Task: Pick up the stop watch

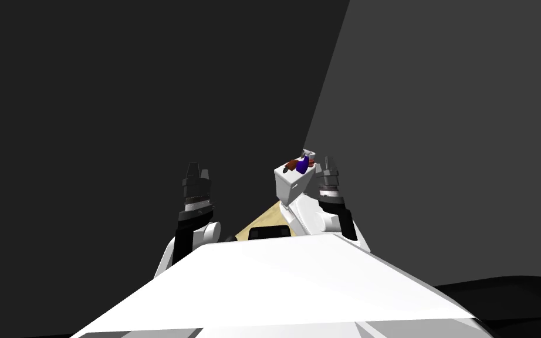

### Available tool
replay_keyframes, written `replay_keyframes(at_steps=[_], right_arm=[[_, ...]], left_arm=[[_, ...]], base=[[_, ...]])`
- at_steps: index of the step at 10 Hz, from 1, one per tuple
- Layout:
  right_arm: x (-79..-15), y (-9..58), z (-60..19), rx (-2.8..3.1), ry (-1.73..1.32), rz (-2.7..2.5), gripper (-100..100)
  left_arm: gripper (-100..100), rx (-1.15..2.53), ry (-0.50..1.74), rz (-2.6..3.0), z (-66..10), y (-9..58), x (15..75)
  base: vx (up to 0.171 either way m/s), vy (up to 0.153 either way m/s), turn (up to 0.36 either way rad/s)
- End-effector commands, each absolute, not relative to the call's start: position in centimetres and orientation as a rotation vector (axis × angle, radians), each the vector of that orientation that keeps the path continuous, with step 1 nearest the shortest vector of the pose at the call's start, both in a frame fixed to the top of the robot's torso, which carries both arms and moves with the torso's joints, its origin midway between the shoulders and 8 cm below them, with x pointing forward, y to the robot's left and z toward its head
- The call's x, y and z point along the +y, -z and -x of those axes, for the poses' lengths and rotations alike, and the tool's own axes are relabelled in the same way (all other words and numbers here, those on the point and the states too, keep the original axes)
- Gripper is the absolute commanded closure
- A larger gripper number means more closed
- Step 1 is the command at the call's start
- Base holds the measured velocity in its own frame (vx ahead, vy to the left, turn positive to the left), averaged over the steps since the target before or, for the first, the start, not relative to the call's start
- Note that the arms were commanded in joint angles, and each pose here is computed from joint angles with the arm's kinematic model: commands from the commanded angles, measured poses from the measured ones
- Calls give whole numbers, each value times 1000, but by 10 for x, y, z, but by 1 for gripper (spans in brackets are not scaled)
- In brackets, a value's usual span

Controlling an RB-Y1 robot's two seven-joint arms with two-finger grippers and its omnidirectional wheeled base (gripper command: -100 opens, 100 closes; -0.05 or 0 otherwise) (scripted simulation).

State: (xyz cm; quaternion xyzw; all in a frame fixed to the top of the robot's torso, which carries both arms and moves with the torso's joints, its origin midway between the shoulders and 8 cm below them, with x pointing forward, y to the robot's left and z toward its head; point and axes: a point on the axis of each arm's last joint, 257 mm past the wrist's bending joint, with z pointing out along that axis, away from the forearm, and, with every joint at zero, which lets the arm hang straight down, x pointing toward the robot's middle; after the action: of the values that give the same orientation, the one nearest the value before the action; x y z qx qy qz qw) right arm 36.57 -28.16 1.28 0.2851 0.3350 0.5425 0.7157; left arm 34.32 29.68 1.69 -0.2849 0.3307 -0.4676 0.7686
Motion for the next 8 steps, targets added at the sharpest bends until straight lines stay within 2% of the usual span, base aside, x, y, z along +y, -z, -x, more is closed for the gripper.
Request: replay_keyframes(at_steps=[1,8], right_arm=[[-273,-6,-374,801,-1187,-605,-100],[-227,20,-413,1068,-1080,-445,-100]], left_arm=[[0,718,1015,618,-343,-17,297],[0,718,1015,618,-343,-17,297]], base=[[-9,-13,66],[-11,-14,93]])
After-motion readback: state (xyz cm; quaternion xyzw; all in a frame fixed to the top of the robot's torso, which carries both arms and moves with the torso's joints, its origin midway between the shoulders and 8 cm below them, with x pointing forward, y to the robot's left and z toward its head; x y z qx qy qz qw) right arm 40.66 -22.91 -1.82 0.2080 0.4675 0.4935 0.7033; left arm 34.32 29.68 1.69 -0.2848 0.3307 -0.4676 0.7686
